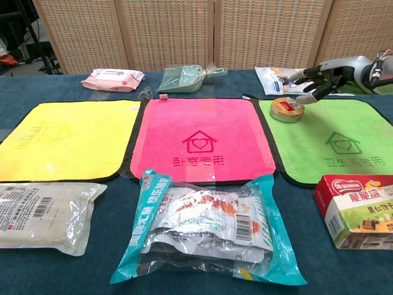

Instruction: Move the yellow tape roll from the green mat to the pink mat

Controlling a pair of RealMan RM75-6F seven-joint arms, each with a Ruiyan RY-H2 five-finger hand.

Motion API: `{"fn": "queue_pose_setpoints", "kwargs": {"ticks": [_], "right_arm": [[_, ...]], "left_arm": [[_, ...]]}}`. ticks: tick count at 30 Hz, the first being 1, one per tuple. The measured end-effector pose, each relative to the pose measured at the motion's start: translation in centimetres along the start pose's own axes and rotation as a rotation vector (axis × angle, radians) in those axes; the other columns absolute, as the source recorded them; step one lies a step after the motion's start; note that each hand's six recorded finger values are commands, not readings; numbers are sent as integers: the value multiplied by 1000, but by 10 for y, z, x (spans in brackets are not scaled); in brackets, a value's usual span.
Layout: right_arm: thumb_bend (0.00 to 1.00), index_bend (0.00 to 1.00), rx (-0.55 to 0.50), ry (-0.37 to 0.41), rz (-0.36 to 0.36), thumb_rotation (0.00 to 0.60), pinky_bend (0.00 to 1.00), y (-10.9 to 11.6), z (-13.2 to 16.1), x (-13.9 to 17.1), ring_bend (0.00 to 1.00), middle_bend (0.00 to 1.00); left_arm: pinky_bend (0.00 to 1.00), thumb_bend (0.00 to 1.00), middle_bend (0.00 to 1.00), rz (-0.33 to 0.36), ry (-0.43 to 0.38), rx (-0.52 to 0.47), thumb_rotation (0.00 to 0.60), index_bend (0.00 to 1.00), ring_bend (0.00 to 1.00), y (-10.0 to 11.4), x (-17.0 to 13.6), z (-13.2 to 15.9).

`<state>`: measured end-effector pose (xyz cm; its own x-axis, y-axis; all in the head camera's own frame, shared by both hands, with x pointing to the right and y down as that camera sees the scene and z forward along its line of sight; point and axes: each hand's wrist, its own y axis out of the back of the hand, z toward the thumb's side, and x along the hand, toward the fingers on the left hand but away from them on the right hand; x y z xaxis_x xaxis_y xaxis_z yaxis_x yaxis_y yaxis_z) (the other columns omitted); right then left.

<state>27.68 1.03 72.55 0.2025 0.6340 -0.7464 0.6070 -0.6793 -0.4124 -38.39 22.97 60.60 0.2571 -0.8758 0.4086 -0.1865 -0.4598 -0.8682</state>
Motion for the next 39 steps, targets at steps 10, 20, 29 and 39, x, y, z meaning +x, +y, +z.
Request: {"fn": "queue_pose_setpoints", "kwargs": {"ticks": [10,20,29,39], "right_arm": [[466,73,8,-11,23,600,15,-8,-1,-9,0,0],[466,80,7,-26,26,600,16,-9,-7,-11,0,0],[466,80,0,-21,44,600,16,-15,-7,-10,0,0],[466,80,-3,5,84,600,16,-29,1,-6,0,0]], "left_arm": [[0,155,0,-4,-4,-14,600,35,0,1,-1,1],[0,155,0,-10,-12,-17,600,35,0,-1,-1,2],[0,155,0,-20,-17,-22,600,35,0,-3,-1,4],[0,155,0,-21,-23,-32,600,35,0,-2,-2,4]]}}
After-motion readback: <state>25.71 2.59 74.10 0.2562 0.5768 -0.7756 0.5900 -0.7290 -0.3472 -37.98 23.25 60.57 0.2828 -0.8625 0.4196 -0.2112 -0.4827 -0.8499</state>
